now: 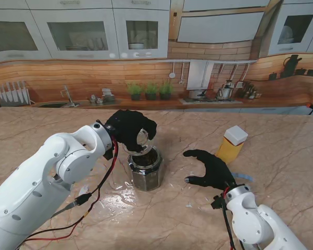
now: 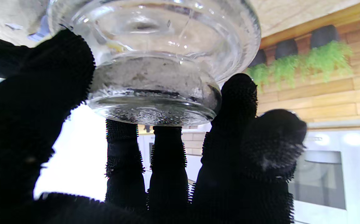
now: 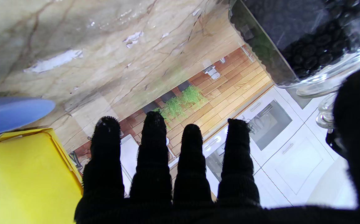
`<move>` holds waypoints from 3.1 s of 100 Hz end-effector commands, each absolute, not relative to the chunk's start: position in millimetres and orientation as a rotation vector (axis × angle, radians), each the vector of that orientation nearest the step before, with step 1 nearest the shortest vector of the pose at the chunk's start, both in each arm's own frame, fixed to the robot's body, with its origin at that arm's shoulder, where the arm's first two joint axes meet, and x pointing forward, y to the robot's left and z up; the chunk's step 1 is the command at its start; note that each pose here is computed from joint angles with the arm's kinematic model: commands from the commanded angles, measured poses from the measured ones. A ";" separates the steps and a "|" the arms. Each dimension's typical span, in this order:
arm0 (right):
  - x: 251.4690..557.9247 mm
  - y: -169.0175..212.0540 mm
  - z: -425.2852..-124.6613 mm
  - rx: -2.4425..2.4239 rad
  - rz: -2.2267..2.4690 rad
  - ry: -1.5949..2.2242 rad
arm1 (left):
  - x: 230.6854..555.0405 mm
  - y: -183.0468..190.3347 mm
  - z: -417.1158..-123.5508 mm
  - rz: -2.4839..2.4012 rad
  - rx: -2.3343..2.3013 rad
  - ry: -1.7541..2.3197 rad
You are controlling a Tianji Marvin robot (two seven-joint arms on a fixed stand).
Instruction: Portion coffee beans from the glass jar into the coffee jar
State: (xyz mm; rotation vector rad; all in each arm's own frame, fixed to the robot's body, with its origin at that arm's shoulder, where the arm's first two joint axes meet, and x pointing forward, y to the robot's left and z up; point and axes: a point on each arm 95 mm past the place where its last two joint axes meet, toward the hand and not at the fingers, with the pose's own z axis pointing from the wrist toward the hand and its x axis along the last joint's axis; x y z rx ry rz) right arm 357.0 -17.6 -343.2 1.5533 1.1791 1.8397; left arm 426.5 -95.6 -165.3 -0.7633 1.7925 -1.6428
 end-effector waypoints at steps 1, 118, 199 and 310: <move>356.4 -14.7 -343.5 1.556 1.848 1.181 | 430.8 -87.0 -163.0 -1.630 -0.769 1.762; 359.8 -13.8 -356.2 1.599 1.818 1.203 | 512.7 -14.1 -280.8 -1.318 -1.077 1.614; 359.8 -13.3 -356.2 1.594 1.814 1.213 | 504.1 -1.7 -324.0 -1.246 -1.158 1.644; 362.9 -16.9 -340.8 1.535 1.832 1.245 | 483.0 4.7 -286.8 -1.311 -1.011 1.620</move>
